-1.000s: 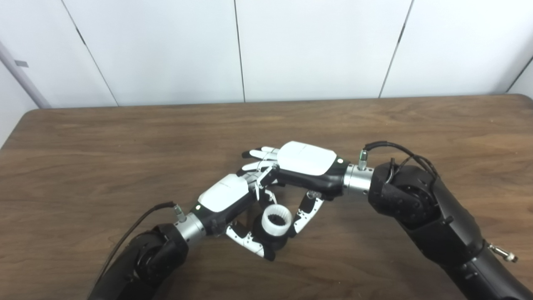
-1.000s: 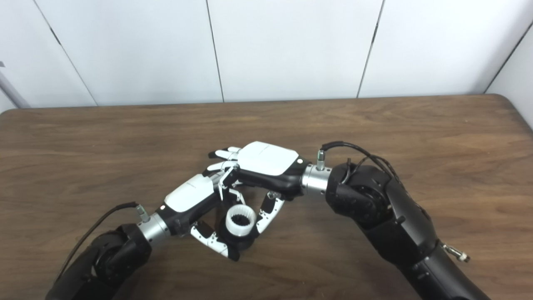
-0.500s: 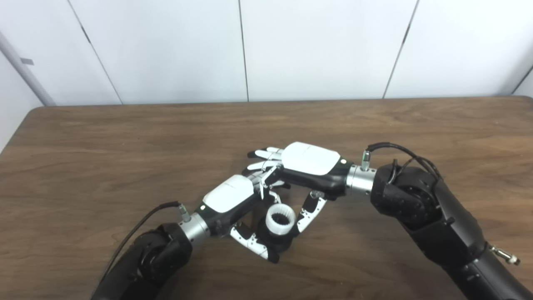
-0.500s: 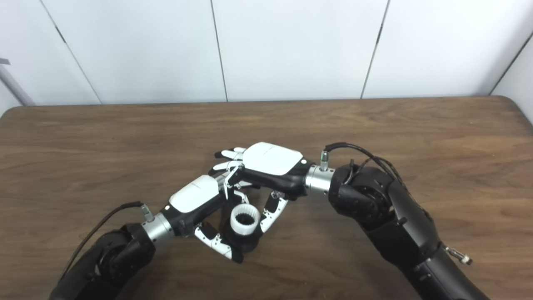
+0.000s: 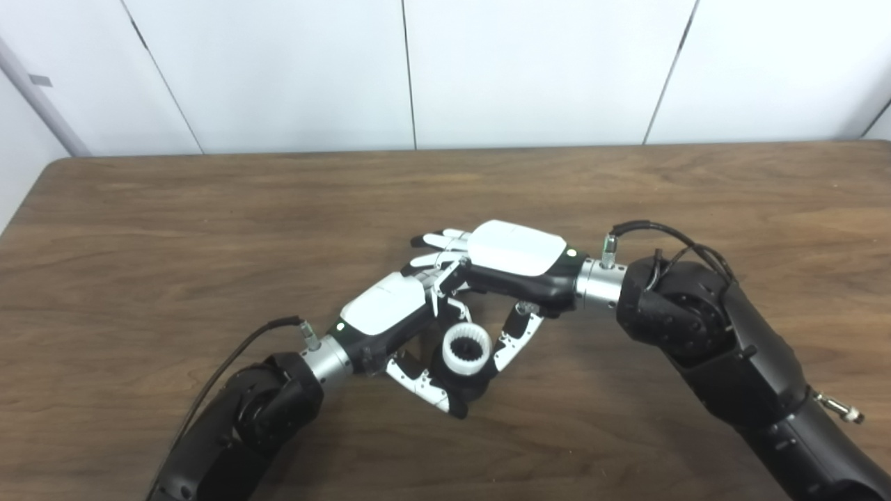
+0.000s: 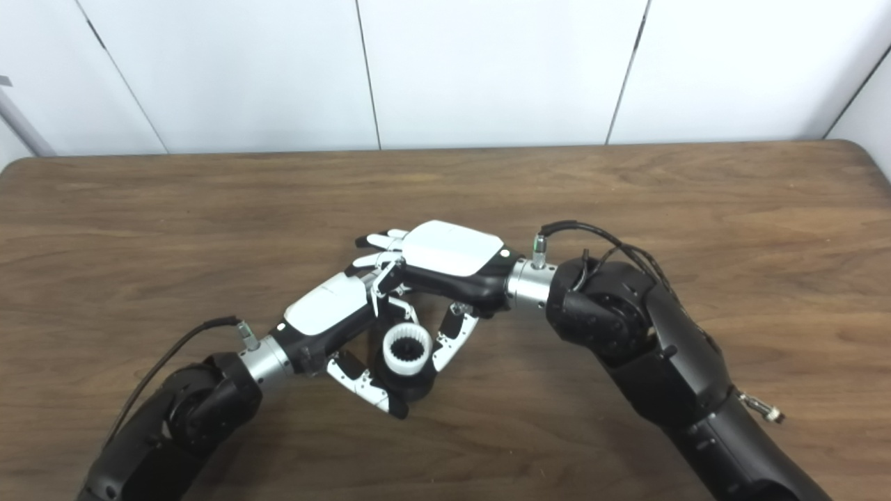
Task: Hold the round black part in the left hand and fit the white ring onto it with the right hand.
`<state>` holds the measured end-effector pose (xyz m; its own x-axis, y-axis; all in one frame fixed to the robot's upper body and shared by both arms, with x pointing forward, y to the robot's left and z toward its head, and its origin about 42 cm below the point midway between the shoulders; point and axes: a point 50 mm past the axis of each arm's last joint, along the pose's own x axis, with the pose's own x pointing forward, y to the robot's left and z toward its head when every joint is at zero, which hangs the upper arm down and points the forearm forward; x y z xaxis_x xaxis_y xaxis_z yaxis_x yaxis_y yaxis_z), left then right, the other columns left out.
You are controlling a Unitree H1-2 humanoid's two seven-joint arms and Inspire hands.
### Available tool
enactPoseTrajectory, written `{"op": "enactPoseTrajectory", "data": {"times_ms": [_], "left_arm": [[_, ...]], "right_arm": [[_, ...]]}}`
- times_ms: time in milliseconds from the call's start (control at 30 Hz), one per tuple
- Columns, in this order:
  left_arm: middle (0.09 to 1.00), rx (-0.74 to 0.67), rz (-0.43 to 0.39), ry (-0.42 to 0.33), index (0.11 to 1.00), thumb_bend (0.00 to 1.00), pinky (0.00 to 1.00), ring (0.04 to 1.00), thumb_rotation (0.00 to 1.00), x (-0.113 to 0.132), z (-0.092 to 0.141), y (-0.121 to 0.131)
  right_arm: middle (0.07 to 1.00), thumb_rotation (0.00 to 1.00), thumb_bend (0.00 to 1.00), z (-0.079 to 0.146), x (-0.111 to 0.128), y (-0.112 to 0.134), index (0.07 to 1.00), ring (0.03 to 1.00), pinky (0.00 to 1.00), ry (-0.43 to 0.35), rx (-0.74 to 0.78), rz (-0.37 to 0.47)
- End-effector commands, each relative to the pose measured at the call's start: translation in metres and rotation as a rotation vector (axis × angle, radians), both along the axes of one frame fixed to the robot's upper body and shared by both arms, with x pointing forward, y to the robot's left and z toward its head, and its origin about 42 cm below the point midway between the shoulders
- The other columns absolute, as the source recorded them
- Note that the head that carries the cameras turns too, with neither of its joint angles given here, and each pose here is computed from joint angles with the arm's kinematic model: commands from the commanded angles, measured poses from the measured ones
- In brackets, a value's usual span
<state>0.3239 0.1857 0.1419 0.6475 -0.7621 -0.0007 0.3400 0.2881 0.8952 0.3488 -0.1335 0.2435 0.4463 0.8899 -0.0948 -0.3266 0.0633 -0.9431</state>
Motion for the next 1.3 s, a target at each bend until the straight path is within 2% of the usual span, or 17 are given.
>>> {"op": "enactPoseTrajectory", "data": {"times_ms": [0, 567, 1267], "left_arm": [[0.913, -0.022, -0.017, -0.054, 0.481, 0.52, 1.00, 1.000, 0.06, 0.004, 0.015, -0.004], [0.891, -0.007, -0.010, -0.061, 0.481, 0.52, 1.00, 1.000, 0.06, 0.003, 0.017, -0.007], [0.886, -0.043, 0.002, -0.039, 0.481, 0.52, 1.00, 1.000, 0.06, 0.000, 0.019, -0.007]], "right_arm": [[0.904, 0.14, 0.52, 0.013, -0.001, 0.005, 0.480, 1.000, 1.00, -0.039, 0.040, 0.028], [0.905, 0.14, 0.52, 0.005, -0.004, 0.004, 0.479, 1.000, 1.00, -0.007, 0.036, 0.023], [0.892, 0.14, 0.52, 0.006, 0.005, -0.006, 0.480, 1.000, 1.00, -0.021, 0.021, -0.002]]}}
